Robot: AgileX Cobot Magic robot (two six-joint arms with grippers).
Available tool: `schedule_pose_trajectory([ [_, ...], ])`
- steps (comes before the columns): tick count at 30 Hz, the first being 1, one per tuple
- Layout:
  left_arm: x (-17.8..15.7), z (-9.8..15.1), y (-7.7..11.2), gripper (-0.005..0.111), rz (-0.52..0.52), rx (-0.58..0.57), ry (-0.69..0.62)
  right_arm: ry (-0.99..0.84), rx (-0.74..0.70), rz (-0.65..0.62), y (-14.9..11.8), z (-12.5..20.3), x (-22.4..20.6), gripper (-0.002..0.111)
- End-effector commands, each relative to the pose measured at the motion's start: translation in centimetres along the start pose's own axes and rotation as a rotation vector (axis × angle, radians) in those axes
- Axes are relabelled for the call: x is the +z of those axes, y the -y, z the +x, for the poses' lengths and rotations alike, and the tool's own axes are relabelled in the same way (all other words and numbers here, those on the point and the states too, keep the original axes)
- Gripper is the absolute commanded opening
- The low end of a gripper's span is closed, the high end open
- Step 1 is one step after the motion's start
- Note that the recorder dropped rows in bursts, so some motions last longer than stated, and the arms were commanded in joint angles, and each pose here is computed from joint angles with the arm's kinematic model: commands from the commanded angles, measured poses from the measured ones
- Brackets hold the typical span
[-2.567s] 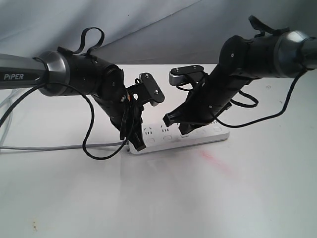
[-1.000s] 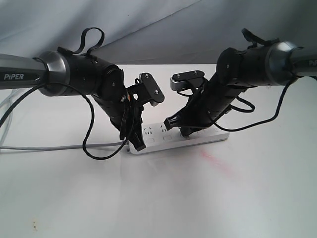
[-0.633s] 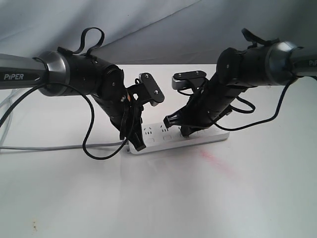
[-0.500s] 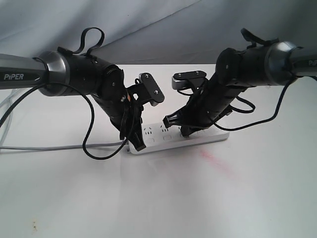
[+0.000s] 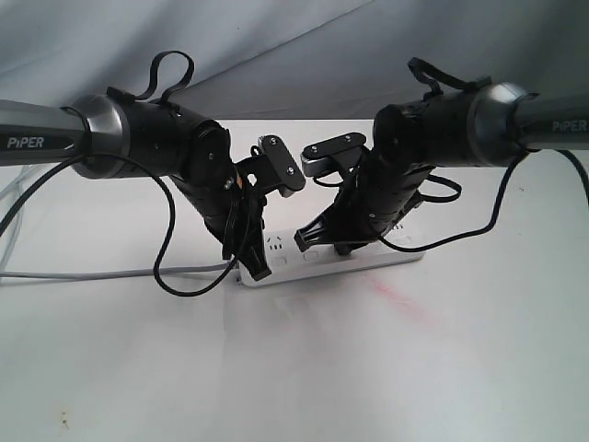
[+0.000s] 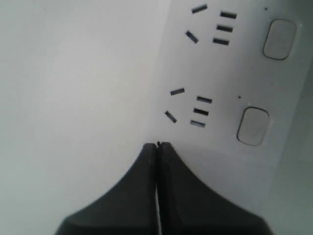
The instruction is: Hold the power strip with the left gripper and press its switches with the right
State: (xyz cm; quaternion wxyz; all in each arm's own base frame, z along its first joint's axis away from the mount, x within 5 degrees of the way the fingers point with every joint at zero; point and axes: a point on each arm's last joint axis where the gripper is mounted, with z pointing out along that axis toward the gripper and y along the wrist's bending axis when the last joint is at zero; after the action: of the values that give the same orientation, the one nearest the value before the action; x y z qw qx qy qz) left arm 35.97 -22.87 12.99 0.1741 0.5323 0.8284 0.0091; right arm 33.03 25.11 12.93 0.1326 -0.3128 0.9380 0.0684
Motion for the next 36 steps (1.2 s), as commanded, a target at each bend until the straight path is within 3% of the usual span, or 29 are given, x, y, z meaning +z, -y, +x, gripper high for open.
schedule_pose_trajectory([
  [1,0.3,0.1,0.3,0.0,0.015,-0.008,-0.015,-0.114,-0.014,-0.001,-0.3,1.3,1.1,0.0],
  [7,0.3,0.1,0.3,0.0,0.015,-0.008,-0.015,0.089,0.044,0.023,1.4,-1.0,-6.1,0.0],
  [11,0.3,0.1,0.3,0.0,0.015,-0.008,-0.015,0.143,0.112,0.047,3.8,-0.5,-10.6,0.0],
  [17,-0.9,-0.1,0.3,0.0,0.02,-0.025,-0.009,0.197,0.182,0.083,5.8,3.8,-14.7,0.0],
  [21,-3.7,-0.5,-0.4,0.0,-0.012,-0.115,0.041,0.257,0.239,0.108,6.4,7.6,-17.6,0.0],
  [28,-10.0,-0.7,-0.3,0.0,-0.041,-0.241,0.169,0.424,0.25,0.133,5.2,12.4,-23.4,0.0],
  [36,-16.7,1.6,1.0,0.0,-0.118,-0.392,0.39,0.62,0.268,0.139,3.3,17.5,-27.9,0.0],
])
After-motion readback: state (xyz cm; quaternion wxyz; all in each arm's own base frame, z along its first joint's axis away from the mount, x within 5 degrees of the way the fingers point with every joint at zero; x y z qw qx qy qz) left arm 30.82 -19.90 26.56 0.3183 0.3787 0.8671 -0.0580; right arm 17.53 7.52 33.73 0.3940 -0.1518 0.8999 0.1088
